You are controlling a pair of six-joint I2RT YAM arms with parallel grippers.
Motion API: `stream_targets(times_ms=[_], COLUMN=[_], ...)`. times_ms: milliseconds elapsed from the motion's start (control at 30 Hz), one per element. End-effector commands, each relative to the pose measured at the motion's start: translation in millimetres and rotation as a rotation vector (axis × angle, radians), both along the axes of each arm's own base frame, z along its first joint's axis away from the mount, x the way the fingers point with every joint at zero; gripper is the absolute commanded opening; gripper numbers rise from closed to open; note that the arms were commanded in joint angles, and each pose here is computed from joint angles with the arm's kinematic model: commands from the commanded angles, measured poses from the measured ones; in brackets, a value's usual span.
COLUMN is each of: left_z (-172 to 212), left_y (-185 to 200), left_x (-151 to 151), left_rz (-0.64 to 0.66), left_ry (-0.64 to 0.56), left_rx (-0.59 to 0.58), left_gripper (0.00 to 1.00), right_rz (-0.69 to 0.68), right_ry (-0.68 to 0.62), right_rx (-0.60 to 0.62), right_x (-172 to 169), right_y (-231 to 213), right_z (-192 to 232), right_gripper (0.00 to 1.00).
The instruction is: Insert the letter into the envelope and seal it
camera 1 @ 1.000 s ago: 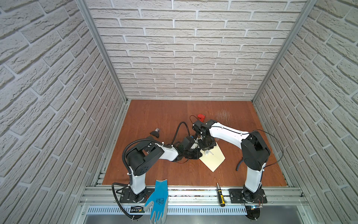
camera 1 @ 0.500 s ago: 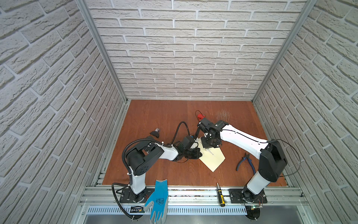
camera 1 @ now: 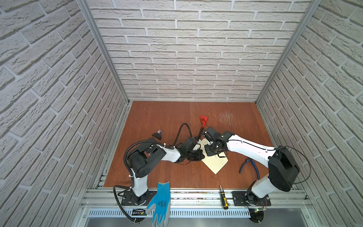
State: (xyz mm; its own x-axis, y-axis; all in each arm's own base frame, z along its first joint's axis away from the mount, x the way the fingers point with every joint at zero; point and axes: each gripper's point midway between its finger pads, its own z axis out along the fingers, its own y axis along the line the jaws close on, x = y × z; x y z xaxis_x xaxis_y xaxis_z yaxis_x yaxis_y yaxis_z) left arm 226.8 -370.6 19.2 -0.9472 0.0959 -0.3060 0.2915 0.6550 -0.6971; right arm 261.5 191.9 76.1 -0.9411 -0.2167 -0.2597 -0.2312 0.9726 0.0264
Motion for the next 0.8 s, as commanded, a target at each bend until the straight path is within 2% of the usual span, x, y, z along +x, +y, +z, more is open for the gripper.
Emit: stream_targets(times_ms=[0, 467, 767], left_z=[-54.6, -55.9, -58.6], left_y=[44.1, 42.4, 41.9], left_x=[-18.0, -16.9, -17.2], left_rz=[0.047, 0.042, 0.039], left_ry=[0.117, 0.121, 0.127], left_rx=[0.206, 0.209, 0.209], left_gripper=[0.00, 0.00, 0.00], right_rz=[0.034, 0.072, 0.086], right_ry=[-0.116, -0.135, -0.140], right_rx=[0.054, -0.023, -0.020], right_x=[16.0, 9.0, 9.4], right_y=[12.9, 7.5, 11.6], right_z=[16.0, 2.3, -7.3], right_gripper=[0.05, 0.05, 0.05])
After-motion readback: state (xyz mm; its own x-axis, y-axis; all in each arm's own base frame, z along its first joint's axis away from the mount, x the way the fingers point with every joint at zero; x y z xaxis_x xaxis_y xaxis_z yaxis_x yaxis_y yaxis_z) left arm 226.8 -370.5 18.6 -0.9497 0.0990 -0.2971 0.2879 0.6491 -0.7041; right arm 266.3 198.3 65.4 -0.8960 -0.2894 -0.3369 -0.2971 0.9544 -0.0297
